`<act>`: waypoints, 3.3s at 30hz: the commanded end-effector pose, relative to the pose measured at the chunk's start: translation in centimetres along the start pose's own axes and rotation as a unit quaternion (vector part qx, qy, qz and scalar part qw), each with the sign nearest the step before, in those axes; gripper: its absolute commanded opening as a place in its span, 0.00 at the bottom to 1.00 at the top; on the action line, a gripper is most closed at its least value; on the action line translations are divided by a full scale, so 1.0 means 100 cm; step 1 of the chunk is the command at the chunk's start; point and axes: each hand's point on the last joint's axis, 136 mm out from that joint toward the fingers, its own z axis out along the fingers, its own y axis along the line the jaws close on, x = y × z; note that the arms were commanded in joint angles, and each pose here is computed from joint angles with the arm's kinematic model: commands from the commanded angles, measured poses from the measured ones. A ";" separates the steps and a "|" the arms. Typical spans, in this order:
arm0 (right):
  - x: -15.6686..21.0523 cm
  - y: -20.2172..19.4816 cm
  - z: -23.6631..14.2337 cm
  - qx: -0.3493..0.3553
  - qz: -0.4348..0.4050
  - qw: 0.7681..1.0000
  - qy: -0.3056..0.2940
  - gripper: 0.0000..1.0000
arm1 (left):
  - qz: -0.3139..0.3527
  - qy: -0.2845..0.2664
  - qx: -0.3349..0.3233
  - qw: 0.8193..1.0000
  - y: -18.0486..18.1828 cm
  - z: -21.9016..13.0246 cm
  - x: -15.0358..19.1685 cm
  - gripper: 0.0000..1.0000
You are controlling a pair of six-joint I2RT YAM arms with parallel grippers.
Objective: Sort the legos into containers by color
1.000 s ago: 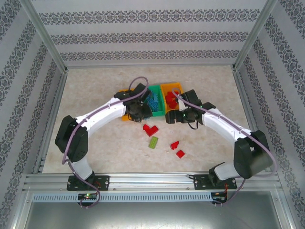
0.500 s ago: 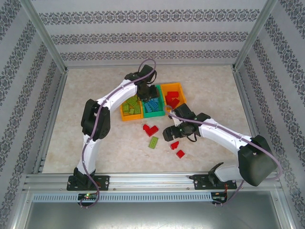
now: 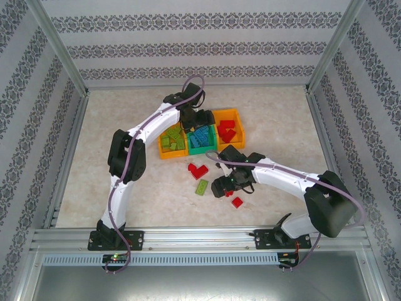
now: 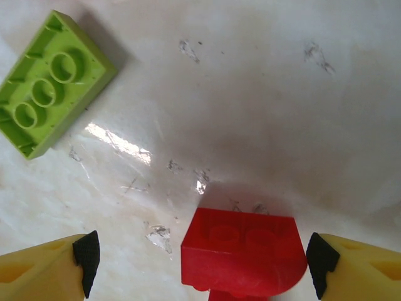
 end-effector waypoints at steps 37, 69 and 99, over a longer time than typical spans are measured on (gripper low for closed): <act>0.065 -0.021 0.016 0.129 0.052 0.989 0.056 0.72 | 0.032 -0.020 0.034 0.999 0.014 -0.041 0.029 0.94; -0.162 -0.077 -0.111 -0.034 0.206 0.960 -0.186 0.31 | 0.042 -0.035 0.010 0.998 0.047 -0.056 0.051 0.97; -0.127 -0.092 -0.090 -0.032 0.414 0.897 -0.151 0.93 | 0.163 -0.056 -0.064 0.983 0.090 -0.062 0.100 1.00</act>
